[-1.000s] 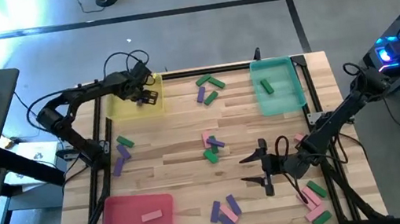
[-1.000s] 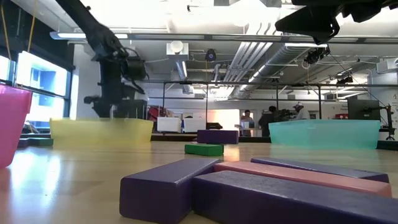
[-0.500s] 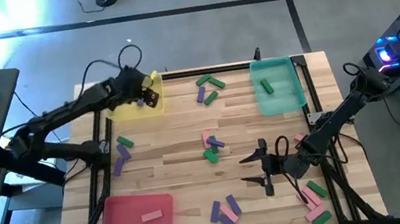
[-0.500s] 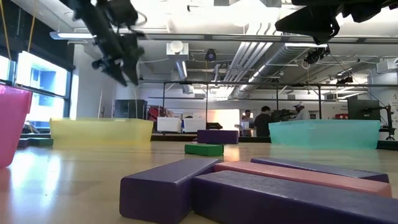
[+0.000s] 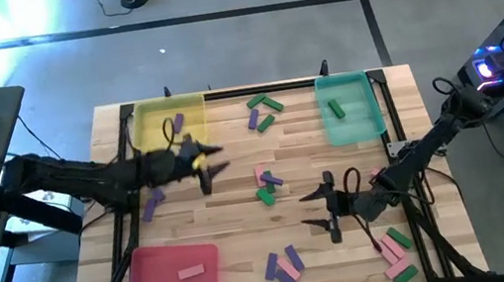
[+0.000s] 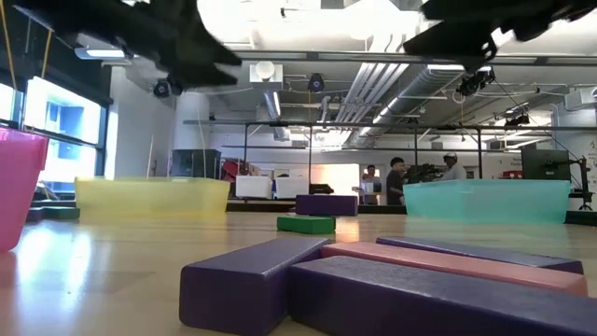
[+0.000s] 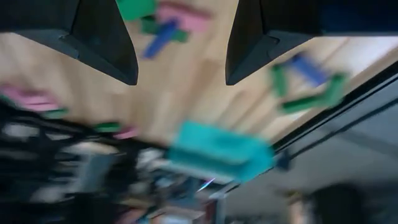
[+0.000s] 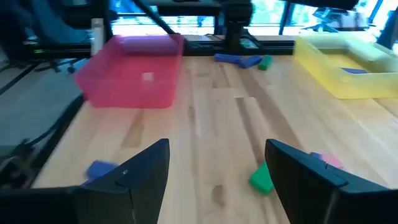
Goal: Sort blocks
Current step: Put the green wooden block into the green bin
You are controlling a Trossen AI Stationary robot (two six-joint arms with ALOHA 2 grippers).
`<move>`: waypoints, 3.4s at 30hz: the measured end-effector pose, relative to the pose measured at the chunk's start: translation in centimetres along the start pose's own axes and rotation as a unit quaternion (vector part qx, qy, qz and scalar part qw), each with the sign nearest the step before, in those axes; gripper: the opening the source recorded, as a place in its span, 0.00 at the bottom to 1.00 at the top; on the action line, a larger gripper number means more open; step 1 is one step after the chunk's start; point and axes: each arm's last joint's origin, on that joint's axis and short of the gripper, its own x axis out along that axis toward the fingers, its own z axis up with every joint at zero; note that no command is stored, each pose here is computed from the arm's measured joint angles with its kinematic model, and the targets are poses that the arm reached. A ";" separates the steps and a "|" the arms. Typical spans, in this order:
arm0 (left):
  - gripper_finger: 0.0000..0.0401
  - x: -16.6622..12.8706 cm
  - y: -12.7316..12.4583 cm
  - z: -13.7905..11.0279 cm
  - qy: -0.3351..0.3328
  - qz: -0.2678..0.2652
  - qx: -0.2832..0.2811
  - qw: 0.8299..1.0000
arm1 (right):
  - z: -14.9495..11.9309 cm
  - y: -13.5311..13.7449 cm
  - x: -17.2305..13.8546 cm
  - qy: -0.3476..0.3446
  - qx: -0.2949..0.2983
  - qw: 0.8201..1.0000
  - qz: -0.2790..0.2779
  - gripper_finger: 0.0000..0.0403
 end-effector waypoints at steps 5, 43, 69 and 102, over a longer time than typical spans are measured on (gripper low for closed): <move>0.57 -1.0 -3.8 -0.7 -0.039 -0.024 0.030 0.999 | 0.6 -2.6 1.7 0.007 0.002 1.000 -0.011 0.62; 0.57 -1.7 -8.7 -4.1 -0.036 0.010 0.031 0.999 | -0.4 -34.0 15.5 0.330 -0.060 0.941 0.042 0.62; 0.57 -1.7 -8.7 -4.1 -0.036 0.010 0.031 0.999 | -4.1 -36.4 15.3 0.382 -0.062 0.921 0.047 0.19; 0.57 -2.5 -9.5 -4.3 -0.040 0.005 0.022 0.999 | 8.1 -22.5 6.4 0.384 -0.142 0.912 -0.016 0.19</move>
